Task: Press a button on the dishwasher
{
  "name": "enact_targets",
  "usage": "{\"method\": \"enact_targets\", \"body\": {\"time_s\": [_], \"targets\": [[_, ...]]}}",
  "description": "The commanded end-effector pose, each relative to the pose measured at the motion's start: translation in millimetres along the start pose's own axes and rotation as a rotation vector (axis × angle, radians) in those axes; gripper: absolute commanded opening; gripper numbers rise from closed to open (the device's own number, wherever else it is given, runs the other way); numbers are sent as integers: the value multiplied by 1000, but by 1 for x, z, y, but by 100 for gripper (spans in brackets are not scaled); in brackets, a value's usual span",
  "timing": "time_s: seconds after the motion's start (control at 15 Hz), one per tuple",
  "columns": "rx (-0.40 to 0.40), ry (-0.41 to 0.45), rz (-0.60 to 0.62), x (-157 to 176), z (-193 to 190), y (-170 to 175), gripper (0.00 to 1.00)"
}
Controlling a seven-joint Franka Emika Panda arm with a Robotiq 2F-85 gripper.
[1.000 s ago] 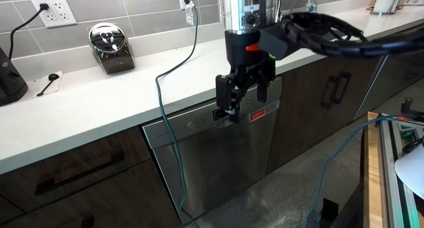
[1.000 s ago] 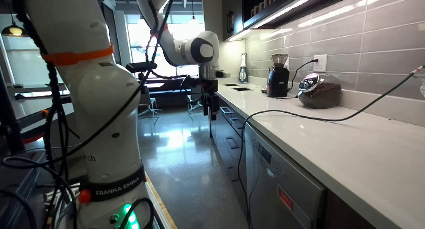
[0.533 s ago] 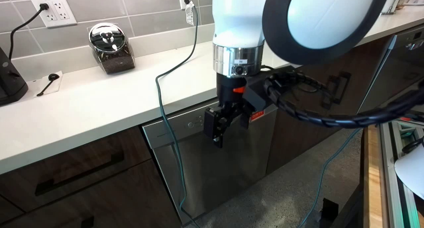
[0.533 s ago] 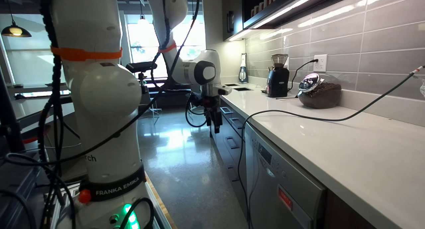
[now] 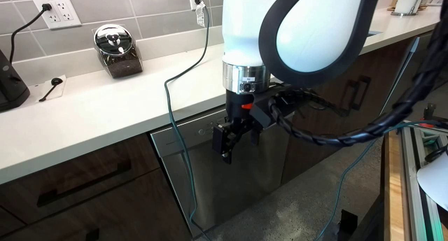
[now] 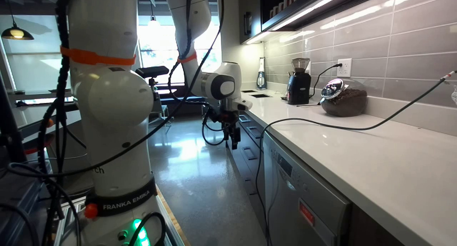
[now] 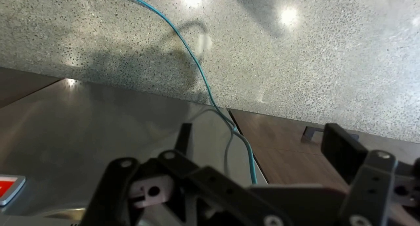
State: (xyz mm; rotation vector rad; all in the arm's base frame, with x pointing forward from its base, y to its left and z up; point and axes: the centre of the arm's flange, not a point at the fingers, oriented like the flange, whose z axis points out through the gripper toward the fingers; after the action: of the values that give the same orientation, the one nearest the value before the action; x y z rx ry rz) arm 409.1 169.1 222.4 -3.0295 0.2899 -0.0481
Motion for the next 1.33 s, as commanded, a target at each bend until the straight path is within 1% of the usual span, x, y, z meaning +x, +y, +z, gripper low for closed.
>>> {"method": "enact_targets", "body": {"time_s": [0.0, 0.13, 0.4, 0.53, 0.93, 1.27], "targets": [[-6, -11, 57, 7, 24, 11, 100], [-23, 23, 81, 12, 32, 20, 100], [3, 79, 107, 25, 45, 33, 100], [8, 86, 114, 28, 54, 36, 100], [11, 156, 113, 32, 66, 36, 100], [1, 184, 112, 42, 70, 32, 100]]}}
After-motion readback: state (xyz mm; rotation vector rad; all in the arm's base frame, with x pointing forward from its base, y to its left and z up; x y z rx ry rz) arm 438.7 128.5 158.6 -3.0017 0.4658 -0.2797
